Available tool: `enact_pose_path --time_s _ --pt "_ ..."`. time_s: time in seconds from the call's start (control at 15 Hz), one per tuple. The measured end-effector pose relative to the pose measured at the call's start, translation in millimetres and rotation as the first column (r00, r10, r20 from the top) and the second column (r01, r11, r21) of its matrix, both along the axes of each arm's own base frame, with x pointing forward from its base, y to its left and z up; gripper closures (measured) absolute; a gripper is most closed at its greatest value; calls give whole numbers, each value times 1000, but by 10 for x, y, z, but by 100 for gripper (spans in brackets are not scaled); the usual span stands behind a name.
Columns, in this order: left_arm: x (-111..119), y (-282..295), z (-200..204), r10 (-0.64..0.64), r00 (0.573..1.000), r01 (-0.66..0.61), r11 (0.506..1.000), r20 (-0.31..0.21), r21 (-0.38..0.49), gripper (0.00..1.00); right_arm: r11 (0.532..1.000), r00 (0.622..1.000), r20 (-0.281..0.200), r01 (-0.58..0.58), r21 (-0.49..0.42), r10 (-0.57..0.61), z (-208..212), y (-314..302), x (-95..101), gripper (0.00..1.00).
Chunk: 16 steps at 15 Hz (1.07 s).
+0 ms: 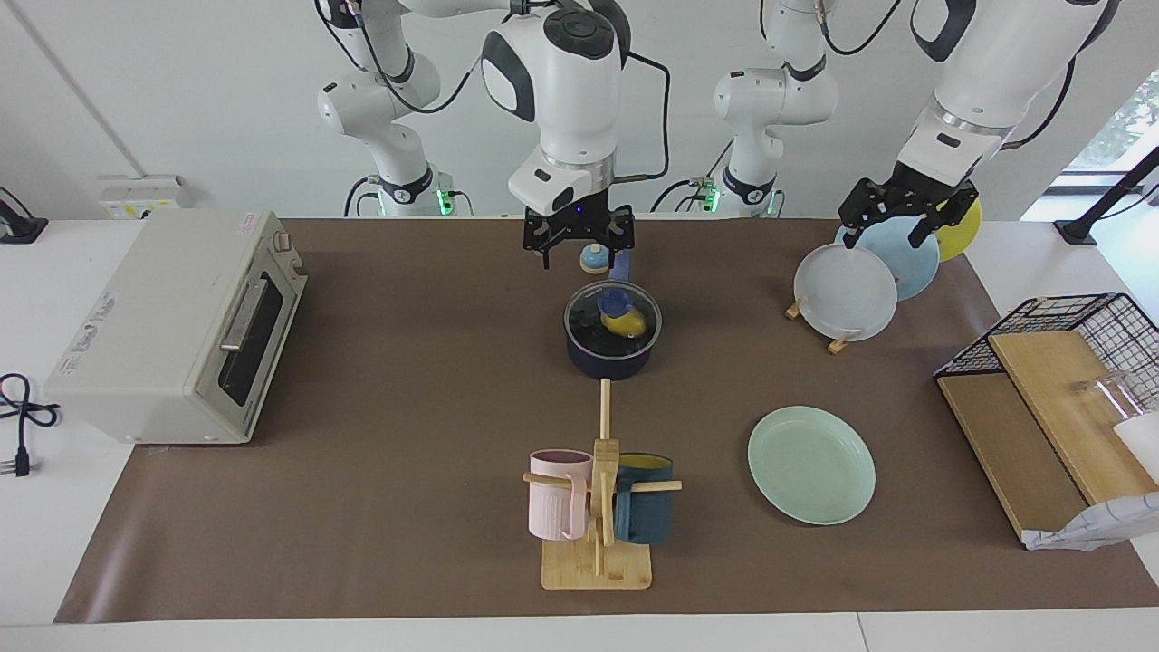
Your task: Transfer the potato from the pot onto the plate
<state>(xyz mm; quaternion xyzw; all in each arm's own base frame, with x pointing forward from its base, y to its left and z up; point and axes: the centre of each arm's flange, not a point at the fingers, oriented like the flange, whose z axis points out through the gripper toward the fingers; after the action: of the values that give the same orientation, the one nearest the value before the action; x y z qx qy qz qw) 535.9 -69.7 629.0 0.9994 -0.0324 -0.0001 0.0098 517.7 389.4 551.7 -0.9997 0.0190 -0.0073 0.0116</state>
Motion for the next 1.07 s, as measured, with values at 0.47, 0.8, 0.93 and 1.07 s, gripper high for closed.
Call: enact_pose_path --time_s 0.47,0.8,0.93,1.07 --pt "14 -12 13 -2 1000 2 1000 15 -2 0 1000 1000 27 15 25 -16 -119 259 -123 0" --pt "22 -10 5 1 1000 -1 1000 19 -2 0 1000 999 32 6 29 -7 -446 320 -147 0" --pt "23 -10 -9 2 1000 -2 1000 18 -2 0 999 999 37 -21 26 20 -607 442 -236 0" --pt "24 -9 -32 3 1000 -3 1000 17 -2 0 997 996 51 -72 -24 73 -762 613 -363 0"
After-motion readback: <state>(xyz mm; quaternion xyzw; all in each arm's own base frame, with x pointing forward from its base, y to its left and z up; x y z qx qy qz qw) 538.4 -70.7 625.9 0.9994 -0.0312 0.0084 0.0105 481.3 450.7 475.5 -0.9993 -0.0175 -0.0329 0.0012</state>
